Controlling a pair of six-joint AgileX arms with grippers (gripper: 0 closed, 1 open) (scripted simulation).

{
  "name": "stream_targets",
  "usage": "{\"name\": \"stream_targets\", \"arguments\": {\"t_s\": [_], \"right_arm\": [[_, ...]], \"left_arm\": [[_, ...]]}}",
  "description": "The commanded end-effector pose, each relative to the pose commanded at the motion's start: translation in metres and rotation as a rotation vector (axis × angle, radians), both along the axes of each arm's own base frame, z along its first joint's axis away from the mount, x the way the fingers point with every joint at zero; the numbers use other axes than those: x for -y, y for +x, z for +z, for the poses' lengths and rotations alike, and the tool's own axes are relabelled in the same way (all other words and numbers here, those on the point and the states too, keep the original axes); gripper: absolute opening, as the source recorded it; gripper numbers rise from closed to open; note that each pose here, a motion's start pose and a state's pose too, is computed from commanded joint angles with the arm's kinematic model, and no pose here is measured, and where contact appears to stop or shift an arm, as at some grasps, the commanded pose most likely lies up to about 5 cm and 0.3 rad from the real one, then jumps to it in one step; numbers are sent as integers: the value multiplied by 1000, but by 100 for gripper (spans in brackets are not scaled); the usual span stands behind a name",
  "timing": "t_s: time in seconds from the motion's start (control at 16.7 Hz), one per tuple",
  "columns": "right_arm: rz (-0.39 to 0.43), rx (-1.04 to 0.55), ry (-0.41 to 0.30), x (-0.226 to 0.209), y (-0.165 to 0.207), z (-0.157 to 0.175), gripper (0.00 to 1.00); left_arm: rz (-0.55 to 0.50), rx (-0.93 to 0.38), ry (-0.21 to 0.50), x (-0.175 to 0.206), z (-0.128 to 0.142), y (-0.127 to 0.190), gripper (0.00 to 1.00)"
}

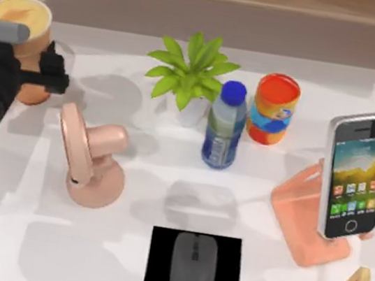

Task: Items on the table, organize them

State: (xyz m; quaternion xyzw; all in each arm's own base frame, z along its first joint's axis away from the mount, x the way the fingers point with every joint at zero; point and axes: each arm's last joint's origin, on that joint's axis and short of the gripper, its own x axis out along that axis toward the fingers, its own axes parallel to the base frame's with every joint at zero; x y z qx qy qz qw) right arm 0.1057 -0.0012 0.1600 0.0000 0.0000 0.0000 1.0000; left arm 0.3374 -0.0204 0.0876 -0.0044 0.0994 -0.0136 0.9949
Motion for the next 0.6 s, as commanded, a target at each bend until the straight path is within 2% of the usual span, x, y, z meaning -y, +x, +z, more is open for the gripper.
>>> {"name": "stream_targets", "arguments": {"t_s": [0.6], "right_arm": [[0, 0, 0, 0, 0, 0, 100]], "left_arm": [[0, 1, 1, 0, 10, 0, 0]]}}
